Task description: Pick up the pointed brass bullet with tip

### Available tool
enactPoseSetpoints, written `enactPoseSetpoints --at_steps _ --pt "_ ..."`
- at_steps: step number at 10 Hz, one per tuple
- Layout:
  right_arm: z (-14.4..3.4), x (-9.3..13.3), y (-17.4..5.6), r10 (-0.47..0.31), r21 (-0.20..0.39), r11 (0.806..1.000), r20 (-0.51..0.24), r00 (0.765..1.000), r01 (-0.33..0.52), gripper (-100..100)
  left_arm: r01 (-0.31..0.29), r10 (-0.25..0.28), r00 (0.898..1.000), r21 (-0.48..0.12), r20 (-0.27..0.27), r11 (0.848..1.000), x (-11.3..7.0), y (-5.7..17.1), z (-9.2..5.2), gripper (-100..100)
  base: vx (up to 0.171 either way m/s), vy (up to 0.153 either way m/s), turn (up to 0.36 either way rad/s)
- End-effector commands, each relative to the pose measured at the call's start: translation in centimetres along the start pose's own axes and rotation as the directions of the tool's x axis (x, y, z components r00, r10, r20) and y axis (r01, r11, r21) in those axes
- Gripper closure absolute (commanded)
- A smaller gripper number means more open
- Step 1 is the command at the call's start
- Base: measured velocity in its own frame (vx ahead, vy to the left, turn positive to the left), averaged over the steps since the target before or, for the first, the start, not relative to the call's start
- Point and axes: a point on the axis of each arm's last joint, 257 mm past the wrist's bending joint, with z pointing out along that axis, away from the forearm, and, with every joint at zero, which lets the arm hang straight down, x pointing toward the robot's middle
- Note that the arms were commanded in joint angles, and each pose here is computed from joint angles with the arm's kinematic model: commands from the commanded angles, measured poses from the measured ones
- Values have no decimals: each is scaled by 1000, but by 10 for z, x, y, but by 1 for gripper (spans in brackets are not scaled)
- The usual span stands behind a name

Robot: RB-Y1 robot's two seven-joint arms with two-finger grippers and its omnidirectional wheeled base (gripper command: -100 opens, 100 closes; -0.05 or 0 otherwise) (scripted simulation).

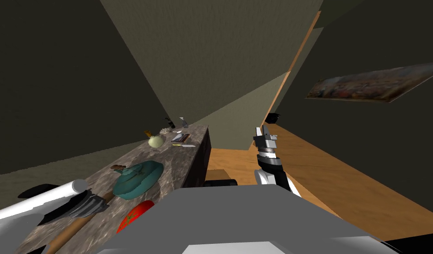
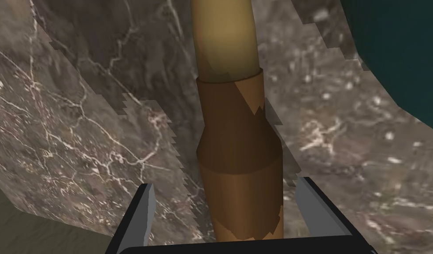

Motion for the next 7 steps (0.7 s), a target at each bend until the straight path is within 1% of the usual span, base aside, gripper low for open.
enactPoseSetpoints --at_steps 1,2,3,4,5,6,7 --pt "0 0 0 0 0 1000 0 1000 0 0 -6 6 1000 -6 0 1000 8 1 4 -100 1 -10 91" --pt "0 0 0 0 0 1000 0 1000 0 0 -2 2 1000 -2 -28 1000 25 -3 1 -100 -1 -5 -20" --pt "0 0 0 0 0 1000 0 1000 0 0 -4 4 999 2 -32 1000 27 -5 0 -100 -1 0 -16" --pt "0 0 0 0 0 1000 0 1000 0 0 -49 49 999 10 -10 999 30 -7 3 -100 0 -3 164" --pt "0 0 0 0 0 1000 0 1000 0 0 -28 27 999 -3 -25 1000 38 -5 4 -100 0 -9 121" --pt "0 0 0 0 0 1000 0 1000 0 0 -27 27 999 1 -39 1000 47 -7 2 -100 -1 -5 1" --pt "0 0 0 0 0 1000 0 1000 0 0 -75 75 997 7 -6 997 43 -8 6 -100 8 -16 119"
